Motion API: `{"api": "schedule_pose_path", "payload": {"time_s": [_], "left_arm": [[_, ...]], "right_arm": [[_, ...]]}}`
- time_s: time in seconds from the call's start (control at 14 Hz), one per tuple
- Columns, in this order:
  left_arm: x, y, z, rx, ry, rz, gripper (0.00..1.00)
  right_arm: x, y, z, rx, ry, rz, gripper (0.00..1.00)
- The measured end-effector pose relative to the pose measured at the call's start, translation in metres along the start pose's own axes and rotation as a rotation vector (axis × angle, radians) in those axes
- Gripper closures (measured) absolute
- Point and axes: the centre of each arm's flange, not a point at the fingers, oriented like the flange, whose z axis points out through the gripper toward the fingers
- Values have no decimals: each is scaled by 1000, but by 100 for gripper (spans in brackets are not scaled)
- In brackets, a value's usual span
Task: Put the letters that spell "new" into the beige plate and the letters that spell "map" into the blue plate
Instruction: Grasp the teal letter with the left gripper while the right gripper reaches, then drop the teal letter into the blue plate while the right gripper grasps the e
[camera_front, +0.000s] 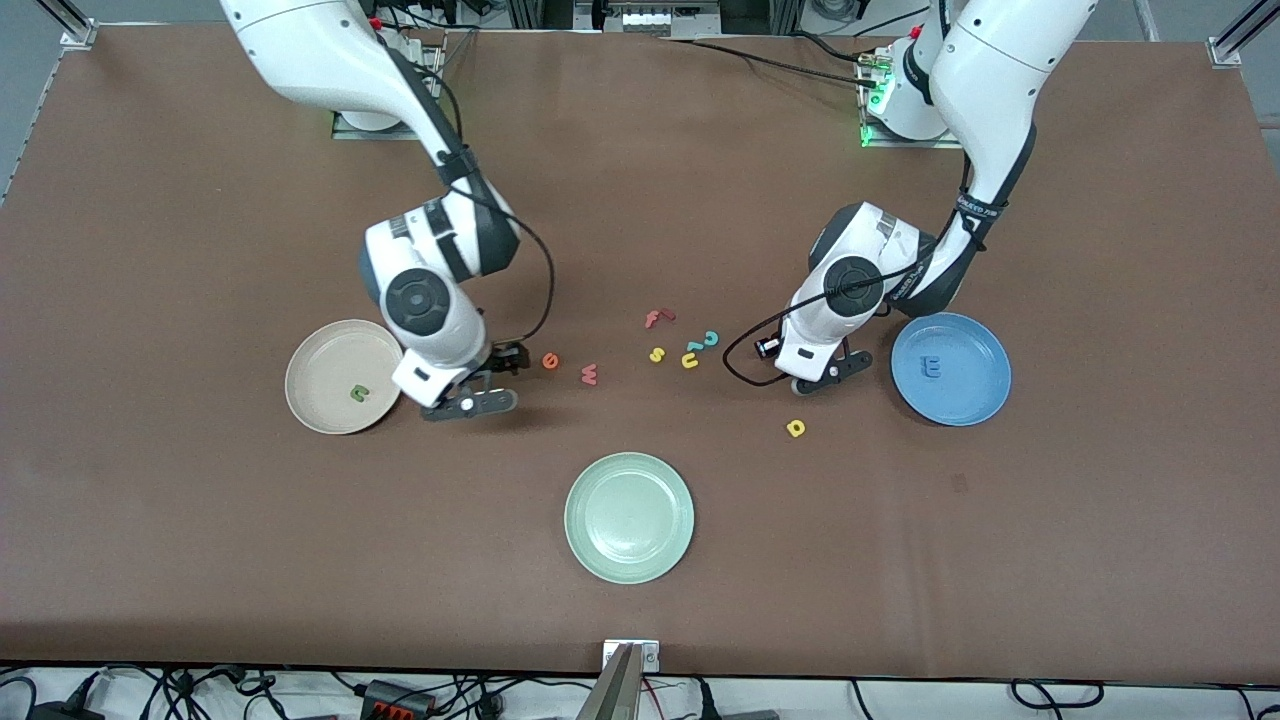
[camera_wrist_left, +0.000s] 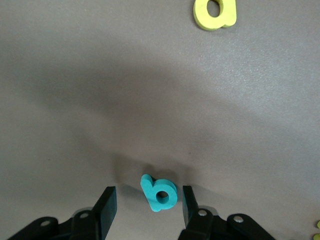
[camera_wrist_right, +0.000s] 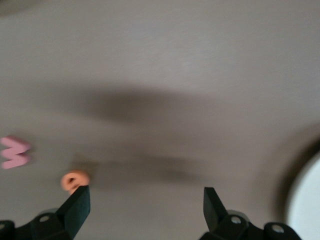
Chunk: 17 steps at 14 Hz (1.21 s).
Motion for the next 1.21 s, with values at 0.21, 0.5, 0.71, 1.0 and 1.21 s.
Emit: {"api": "schedule_pose_path", "payload": {"time_s": [0.21,0.5,0.71,1.0,1.21], "left_arm": [[0,1,3,-6,2,-1,50],[1,1,4,-8,3,-1,72],[2,2,0,-9,5,1,72],[31,-14,-50,110,-25,129,72],[71,-49,-90,251,4,250,72]], "right_arm": [[-4,-37,16,24,5,32,0],[-11,-67,34,26,17,56,4],[-12,-67,43,20,9,59,17],[-11,-67,49,21,7,76,24],[-11,-67,50,20,5,115,35]]}}
